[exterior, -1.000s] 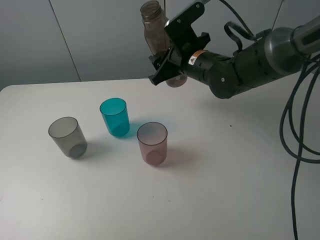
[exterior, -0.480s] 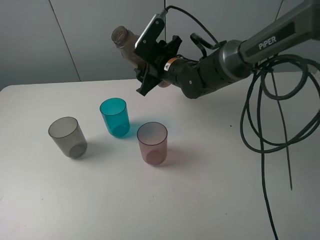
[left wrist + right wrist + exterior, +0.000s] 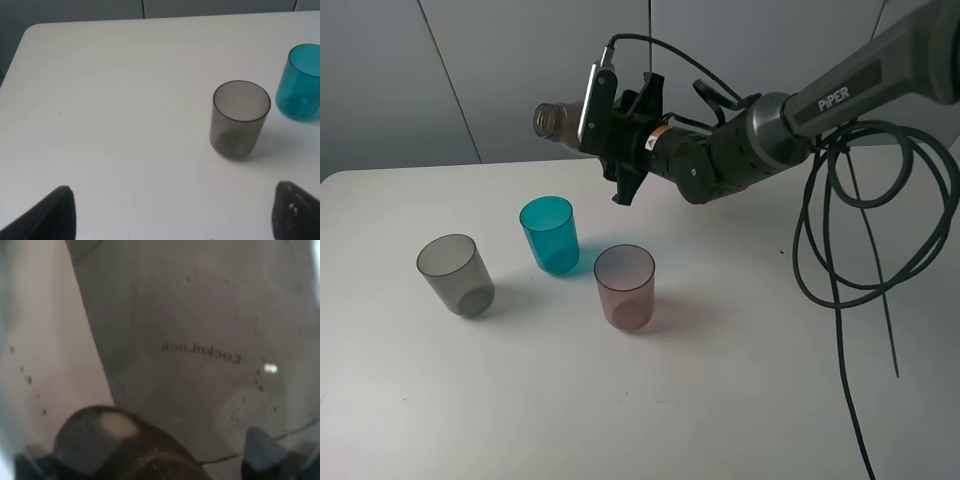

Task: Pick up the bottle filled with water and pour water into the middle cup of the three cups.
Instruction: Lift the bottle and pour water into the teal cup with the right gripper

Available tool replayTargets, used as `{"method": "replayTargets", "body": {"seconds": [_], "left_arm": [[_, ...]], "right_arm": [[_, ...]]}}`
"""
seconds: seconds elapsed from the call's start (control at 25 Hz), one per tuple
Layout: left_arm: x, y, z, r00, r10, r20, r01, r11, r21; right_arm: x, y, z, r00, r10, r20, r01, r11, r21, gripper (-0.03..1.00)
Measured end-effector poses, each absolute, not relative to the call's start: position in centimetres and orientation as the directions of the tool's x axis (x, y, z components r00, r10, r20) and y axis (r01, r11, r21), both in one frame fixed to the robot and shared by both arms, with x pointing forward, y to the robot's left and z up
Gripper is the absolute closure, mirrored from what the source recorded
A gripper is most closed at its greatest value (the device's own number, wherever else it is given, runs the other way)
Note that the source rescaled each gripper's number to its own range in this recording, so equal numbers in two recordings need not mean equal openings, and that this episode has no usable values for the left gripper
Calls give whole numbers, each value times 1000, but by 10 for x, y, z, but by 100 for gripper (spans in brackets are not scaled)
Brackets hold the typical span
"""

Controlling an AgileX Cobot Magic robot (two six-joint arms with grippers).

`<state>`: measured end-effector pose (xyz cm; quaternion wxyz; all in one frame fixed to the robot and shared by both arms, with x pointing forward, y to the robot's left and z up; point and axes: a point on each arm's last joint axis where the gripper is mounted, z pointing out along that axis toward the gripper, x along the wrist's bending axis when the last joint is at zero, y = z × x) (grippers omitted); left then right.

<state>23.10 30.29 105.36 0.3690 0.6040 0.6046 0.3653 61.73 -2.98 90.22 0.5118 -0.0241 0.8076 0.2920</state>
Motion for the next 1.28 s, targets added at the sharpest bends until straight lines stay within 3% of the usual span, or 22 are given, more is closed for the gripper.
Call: {"method": "replayTargets", "body": {"seconds": [0.44,1.28], "left_arm": [[231,303,1054,2,1000,-5,461,3,888],[231,303,1054,2,1000,-5,461,3,888]], "right_arm": [[619,-33,902,-355,10,-935,-430,886,173,96],[618,-32,902,-251,-182,-951,-498,866,-34,96]]}}
